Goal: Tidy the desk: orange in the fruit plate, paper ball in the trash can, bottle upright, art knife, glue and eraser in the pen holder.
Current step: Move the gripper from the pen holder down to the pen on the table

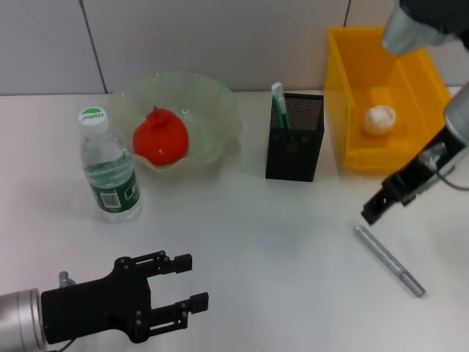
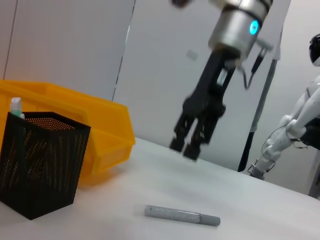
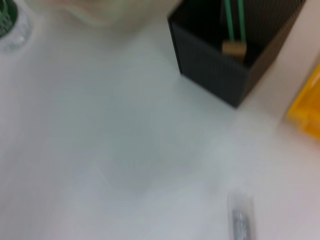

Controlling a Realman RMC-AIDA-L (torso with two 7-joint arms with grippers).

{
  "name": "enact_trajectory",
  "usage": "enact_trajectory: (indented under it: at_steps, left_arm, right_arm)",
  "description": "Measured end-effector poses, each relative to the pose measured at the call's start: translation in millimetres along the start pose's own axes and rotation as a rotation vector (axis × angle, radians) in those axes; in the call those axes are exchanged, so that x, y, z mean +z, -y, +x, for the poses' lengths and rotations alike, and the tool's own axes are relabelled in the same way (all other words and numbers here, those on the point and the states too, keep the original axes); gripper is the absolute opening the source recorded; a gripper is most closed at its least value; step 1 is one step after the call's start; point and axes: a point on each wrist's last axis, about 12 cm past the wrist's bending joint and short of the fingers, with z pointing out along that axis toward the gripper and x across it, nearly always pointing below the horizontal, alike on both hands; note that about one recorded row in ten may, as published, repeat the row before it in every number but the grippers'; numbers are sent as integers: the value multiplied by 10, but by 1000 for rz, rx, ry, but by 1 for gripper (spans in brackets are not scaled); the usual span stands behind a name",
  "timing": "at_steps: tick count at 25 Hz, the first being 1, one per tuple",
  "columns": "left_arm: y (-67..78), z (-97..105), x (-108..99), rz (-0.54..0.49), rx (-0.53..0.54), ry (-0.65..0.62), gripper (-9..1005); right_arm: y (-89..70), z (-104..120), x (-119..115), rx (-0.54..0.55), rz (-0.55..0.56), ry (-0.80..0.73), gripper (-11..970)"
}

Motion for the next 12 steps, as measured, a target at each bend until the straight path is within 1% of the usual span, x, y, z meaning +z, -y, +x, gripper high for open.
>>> enact_trajectory:
  at_steps: [2, 3, 6, 12]
  left_arm:
    - [0, 0, 0, 0, 0, 0, 675]
    - [0, 0, 0, 0, 0, 0, 675]
    - [1, -6, 5, 9, 12, -3, 674]
    - [1, -8, 6, 11, 14, -5, 674]
  right_arm:
    - [18, 11, 45, 9, -3, -6, 690]
    - [51, 31, 143, 28, -7, -19, 687]
    - [90, 45, 242, 38, -1, -16, 678]
    - [106, 31, 349, 25, 22, -7, 660]
